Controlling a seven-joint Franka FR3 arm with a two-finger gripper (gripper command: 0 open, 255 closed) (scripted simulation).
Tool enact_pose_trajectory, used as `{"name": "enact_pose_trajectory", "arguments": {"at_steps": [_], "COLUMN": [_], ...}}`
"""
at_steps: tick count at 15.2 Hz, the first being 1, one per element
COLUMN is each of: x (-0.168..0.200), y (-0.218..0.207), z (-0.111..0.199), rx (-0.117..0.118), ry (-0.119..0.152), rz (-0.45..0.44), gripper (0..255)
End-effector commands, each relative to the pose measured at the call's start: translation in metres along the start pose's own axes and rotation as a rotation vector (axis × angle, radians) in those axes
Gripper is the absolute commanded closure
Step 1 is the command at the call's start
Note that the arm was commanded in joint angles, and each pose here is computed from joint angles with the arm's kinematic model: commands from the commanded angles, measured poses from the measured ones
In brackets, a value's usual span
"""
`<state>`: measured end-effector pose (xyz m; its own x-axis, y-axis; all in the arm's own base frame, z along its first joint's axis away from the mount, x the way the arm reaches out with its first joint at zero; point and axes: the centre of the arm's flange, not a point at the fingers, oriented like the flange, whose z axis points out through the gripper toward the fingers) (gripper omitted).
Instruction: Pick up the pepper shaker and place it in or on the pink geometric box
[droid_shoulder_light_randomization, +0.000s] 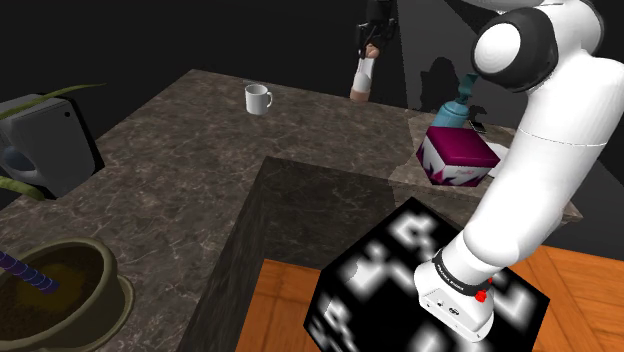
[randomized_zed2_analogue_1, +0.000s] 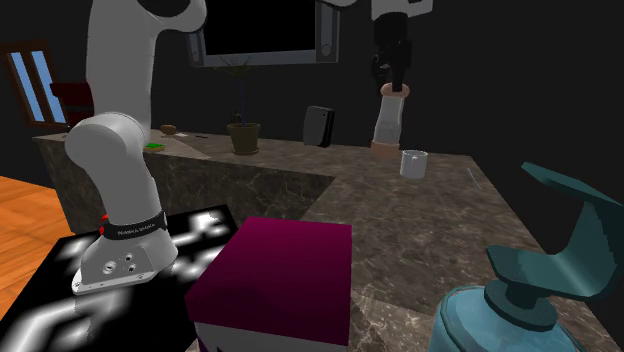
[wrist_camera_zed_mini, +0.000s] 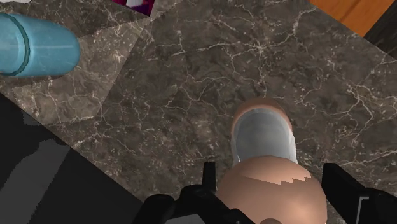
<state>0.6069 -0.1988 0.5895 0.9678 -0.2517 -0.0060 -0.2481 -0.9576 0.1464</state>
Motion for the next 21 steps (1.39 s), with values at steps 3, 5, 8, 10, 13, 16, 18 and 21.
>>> {"name": "enact_pose_trajectory", "arguments": {"at_steps": [3,5,8,10,13,16,18,21], "x": [0.0,-0.01,-0.039,-0.059,-0.088,-0.117,-0.137,-0.166], "y": [0.003,0.012,0.039,0.057,0.083,0.11,0.127,0.154], "z": [-0.021,-0.027,-0.029,-0.031,-0.033,-0.036,-0.037,-0.04], "rx": [0.0,0.0,0.0,0.0,0.0,0.0,0.0,0.0], "ry": [0.0,0.0,0.0,0.0,0.0,0.0,0.0,0.0], "rz": [0.0,0.0,0.0,0.0,0.0,0.0,0.0,0.0], "gripper": [255,255,255,255,255,255,255,255]}}
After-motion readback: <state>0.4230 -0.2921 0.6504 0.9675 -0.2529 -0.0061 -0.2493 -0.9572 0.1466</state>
